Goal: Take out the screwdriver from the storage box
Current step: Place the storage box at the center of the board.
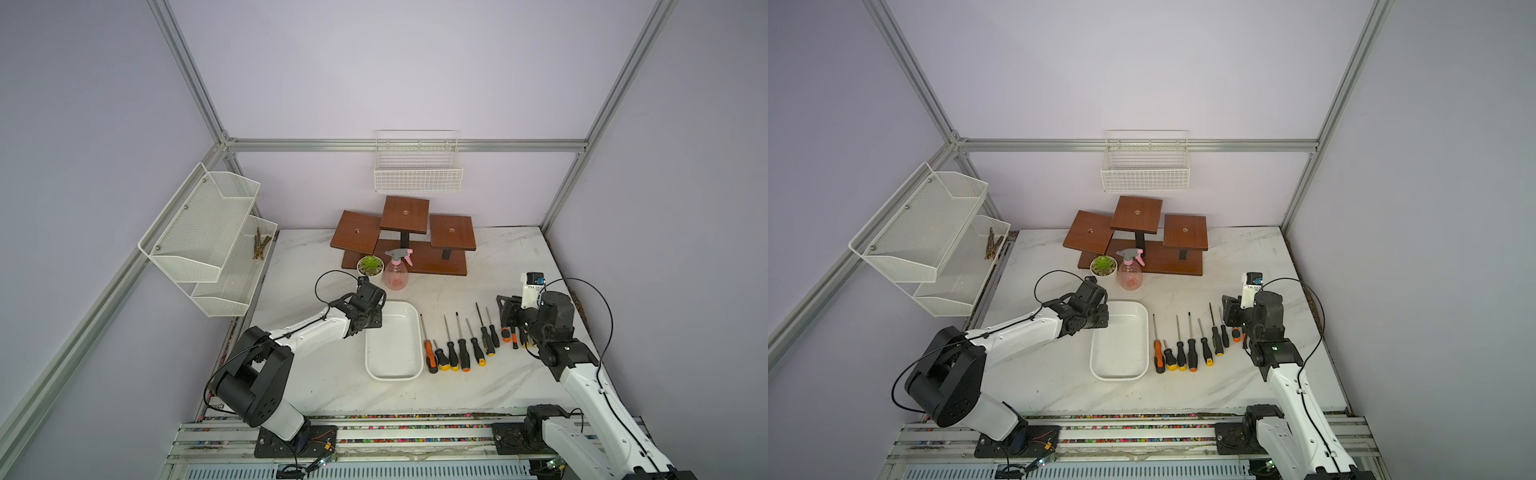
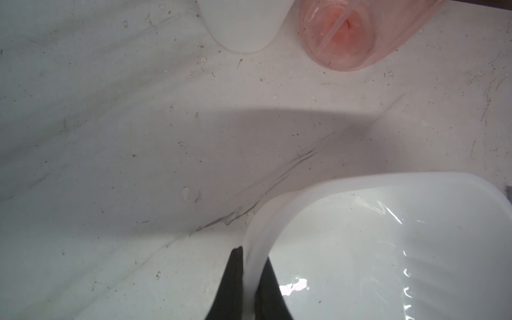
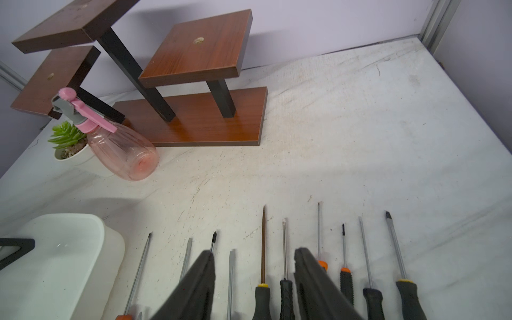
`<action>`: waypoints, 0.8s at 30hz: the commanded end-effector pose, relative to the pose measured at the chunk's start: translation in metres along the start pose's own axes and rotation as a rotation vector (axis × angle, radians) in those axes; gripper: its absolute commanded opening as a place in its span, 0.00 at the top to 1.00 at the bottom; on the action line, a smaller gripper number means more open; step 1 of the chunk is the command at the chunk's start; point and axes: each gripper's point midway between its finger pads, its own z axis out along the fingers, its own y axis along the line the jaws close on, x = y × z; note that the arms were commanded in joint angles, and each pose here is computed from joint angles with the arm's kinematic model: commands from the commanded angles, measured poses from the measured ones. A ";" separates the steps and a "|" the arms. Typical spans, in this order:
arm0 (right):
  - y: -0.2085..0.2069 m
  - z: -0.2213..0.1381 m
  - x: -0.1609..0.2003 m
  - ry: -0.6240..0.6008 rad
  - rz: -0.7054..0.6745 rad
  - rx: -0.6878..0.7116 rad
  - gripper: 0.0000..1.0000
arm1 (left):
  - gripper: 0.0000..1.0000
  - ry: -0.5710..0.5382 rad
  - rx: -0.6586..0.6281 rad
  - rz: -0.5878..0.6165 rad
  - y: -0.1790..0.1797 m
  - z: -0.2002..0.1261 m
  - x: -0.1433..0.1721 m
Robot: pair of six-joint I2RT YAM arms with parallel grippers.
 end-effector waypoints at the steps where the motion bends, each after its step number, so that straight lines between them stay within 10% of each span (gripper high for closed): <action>1: 0.001 0.004 -0.017 -0.094 -0.054 0.001 0.46 | 0.84 -0.048 -0.012 -0.024 -0.004 -0.001 -0.010; 8: -0.002 0.015 -0.007 -0.126 -0.035 -0.010 0.00 | 0.64 -0.089 -0.045 -0.018 0.002 -0.015 -0.021; 19: -0.011 0.018 -0.013 -0.256 -0.076 0.027 0.00 | 0.00 -0.317 -0.182 -0.095 0.053 -0.111 -0.059; 24: -0.011 0.032 -0.011 -0.308 -0.090 0.007 0.00 | 0.00 -0.462 -0.314 -0.166 0.097 -0.141 -0.062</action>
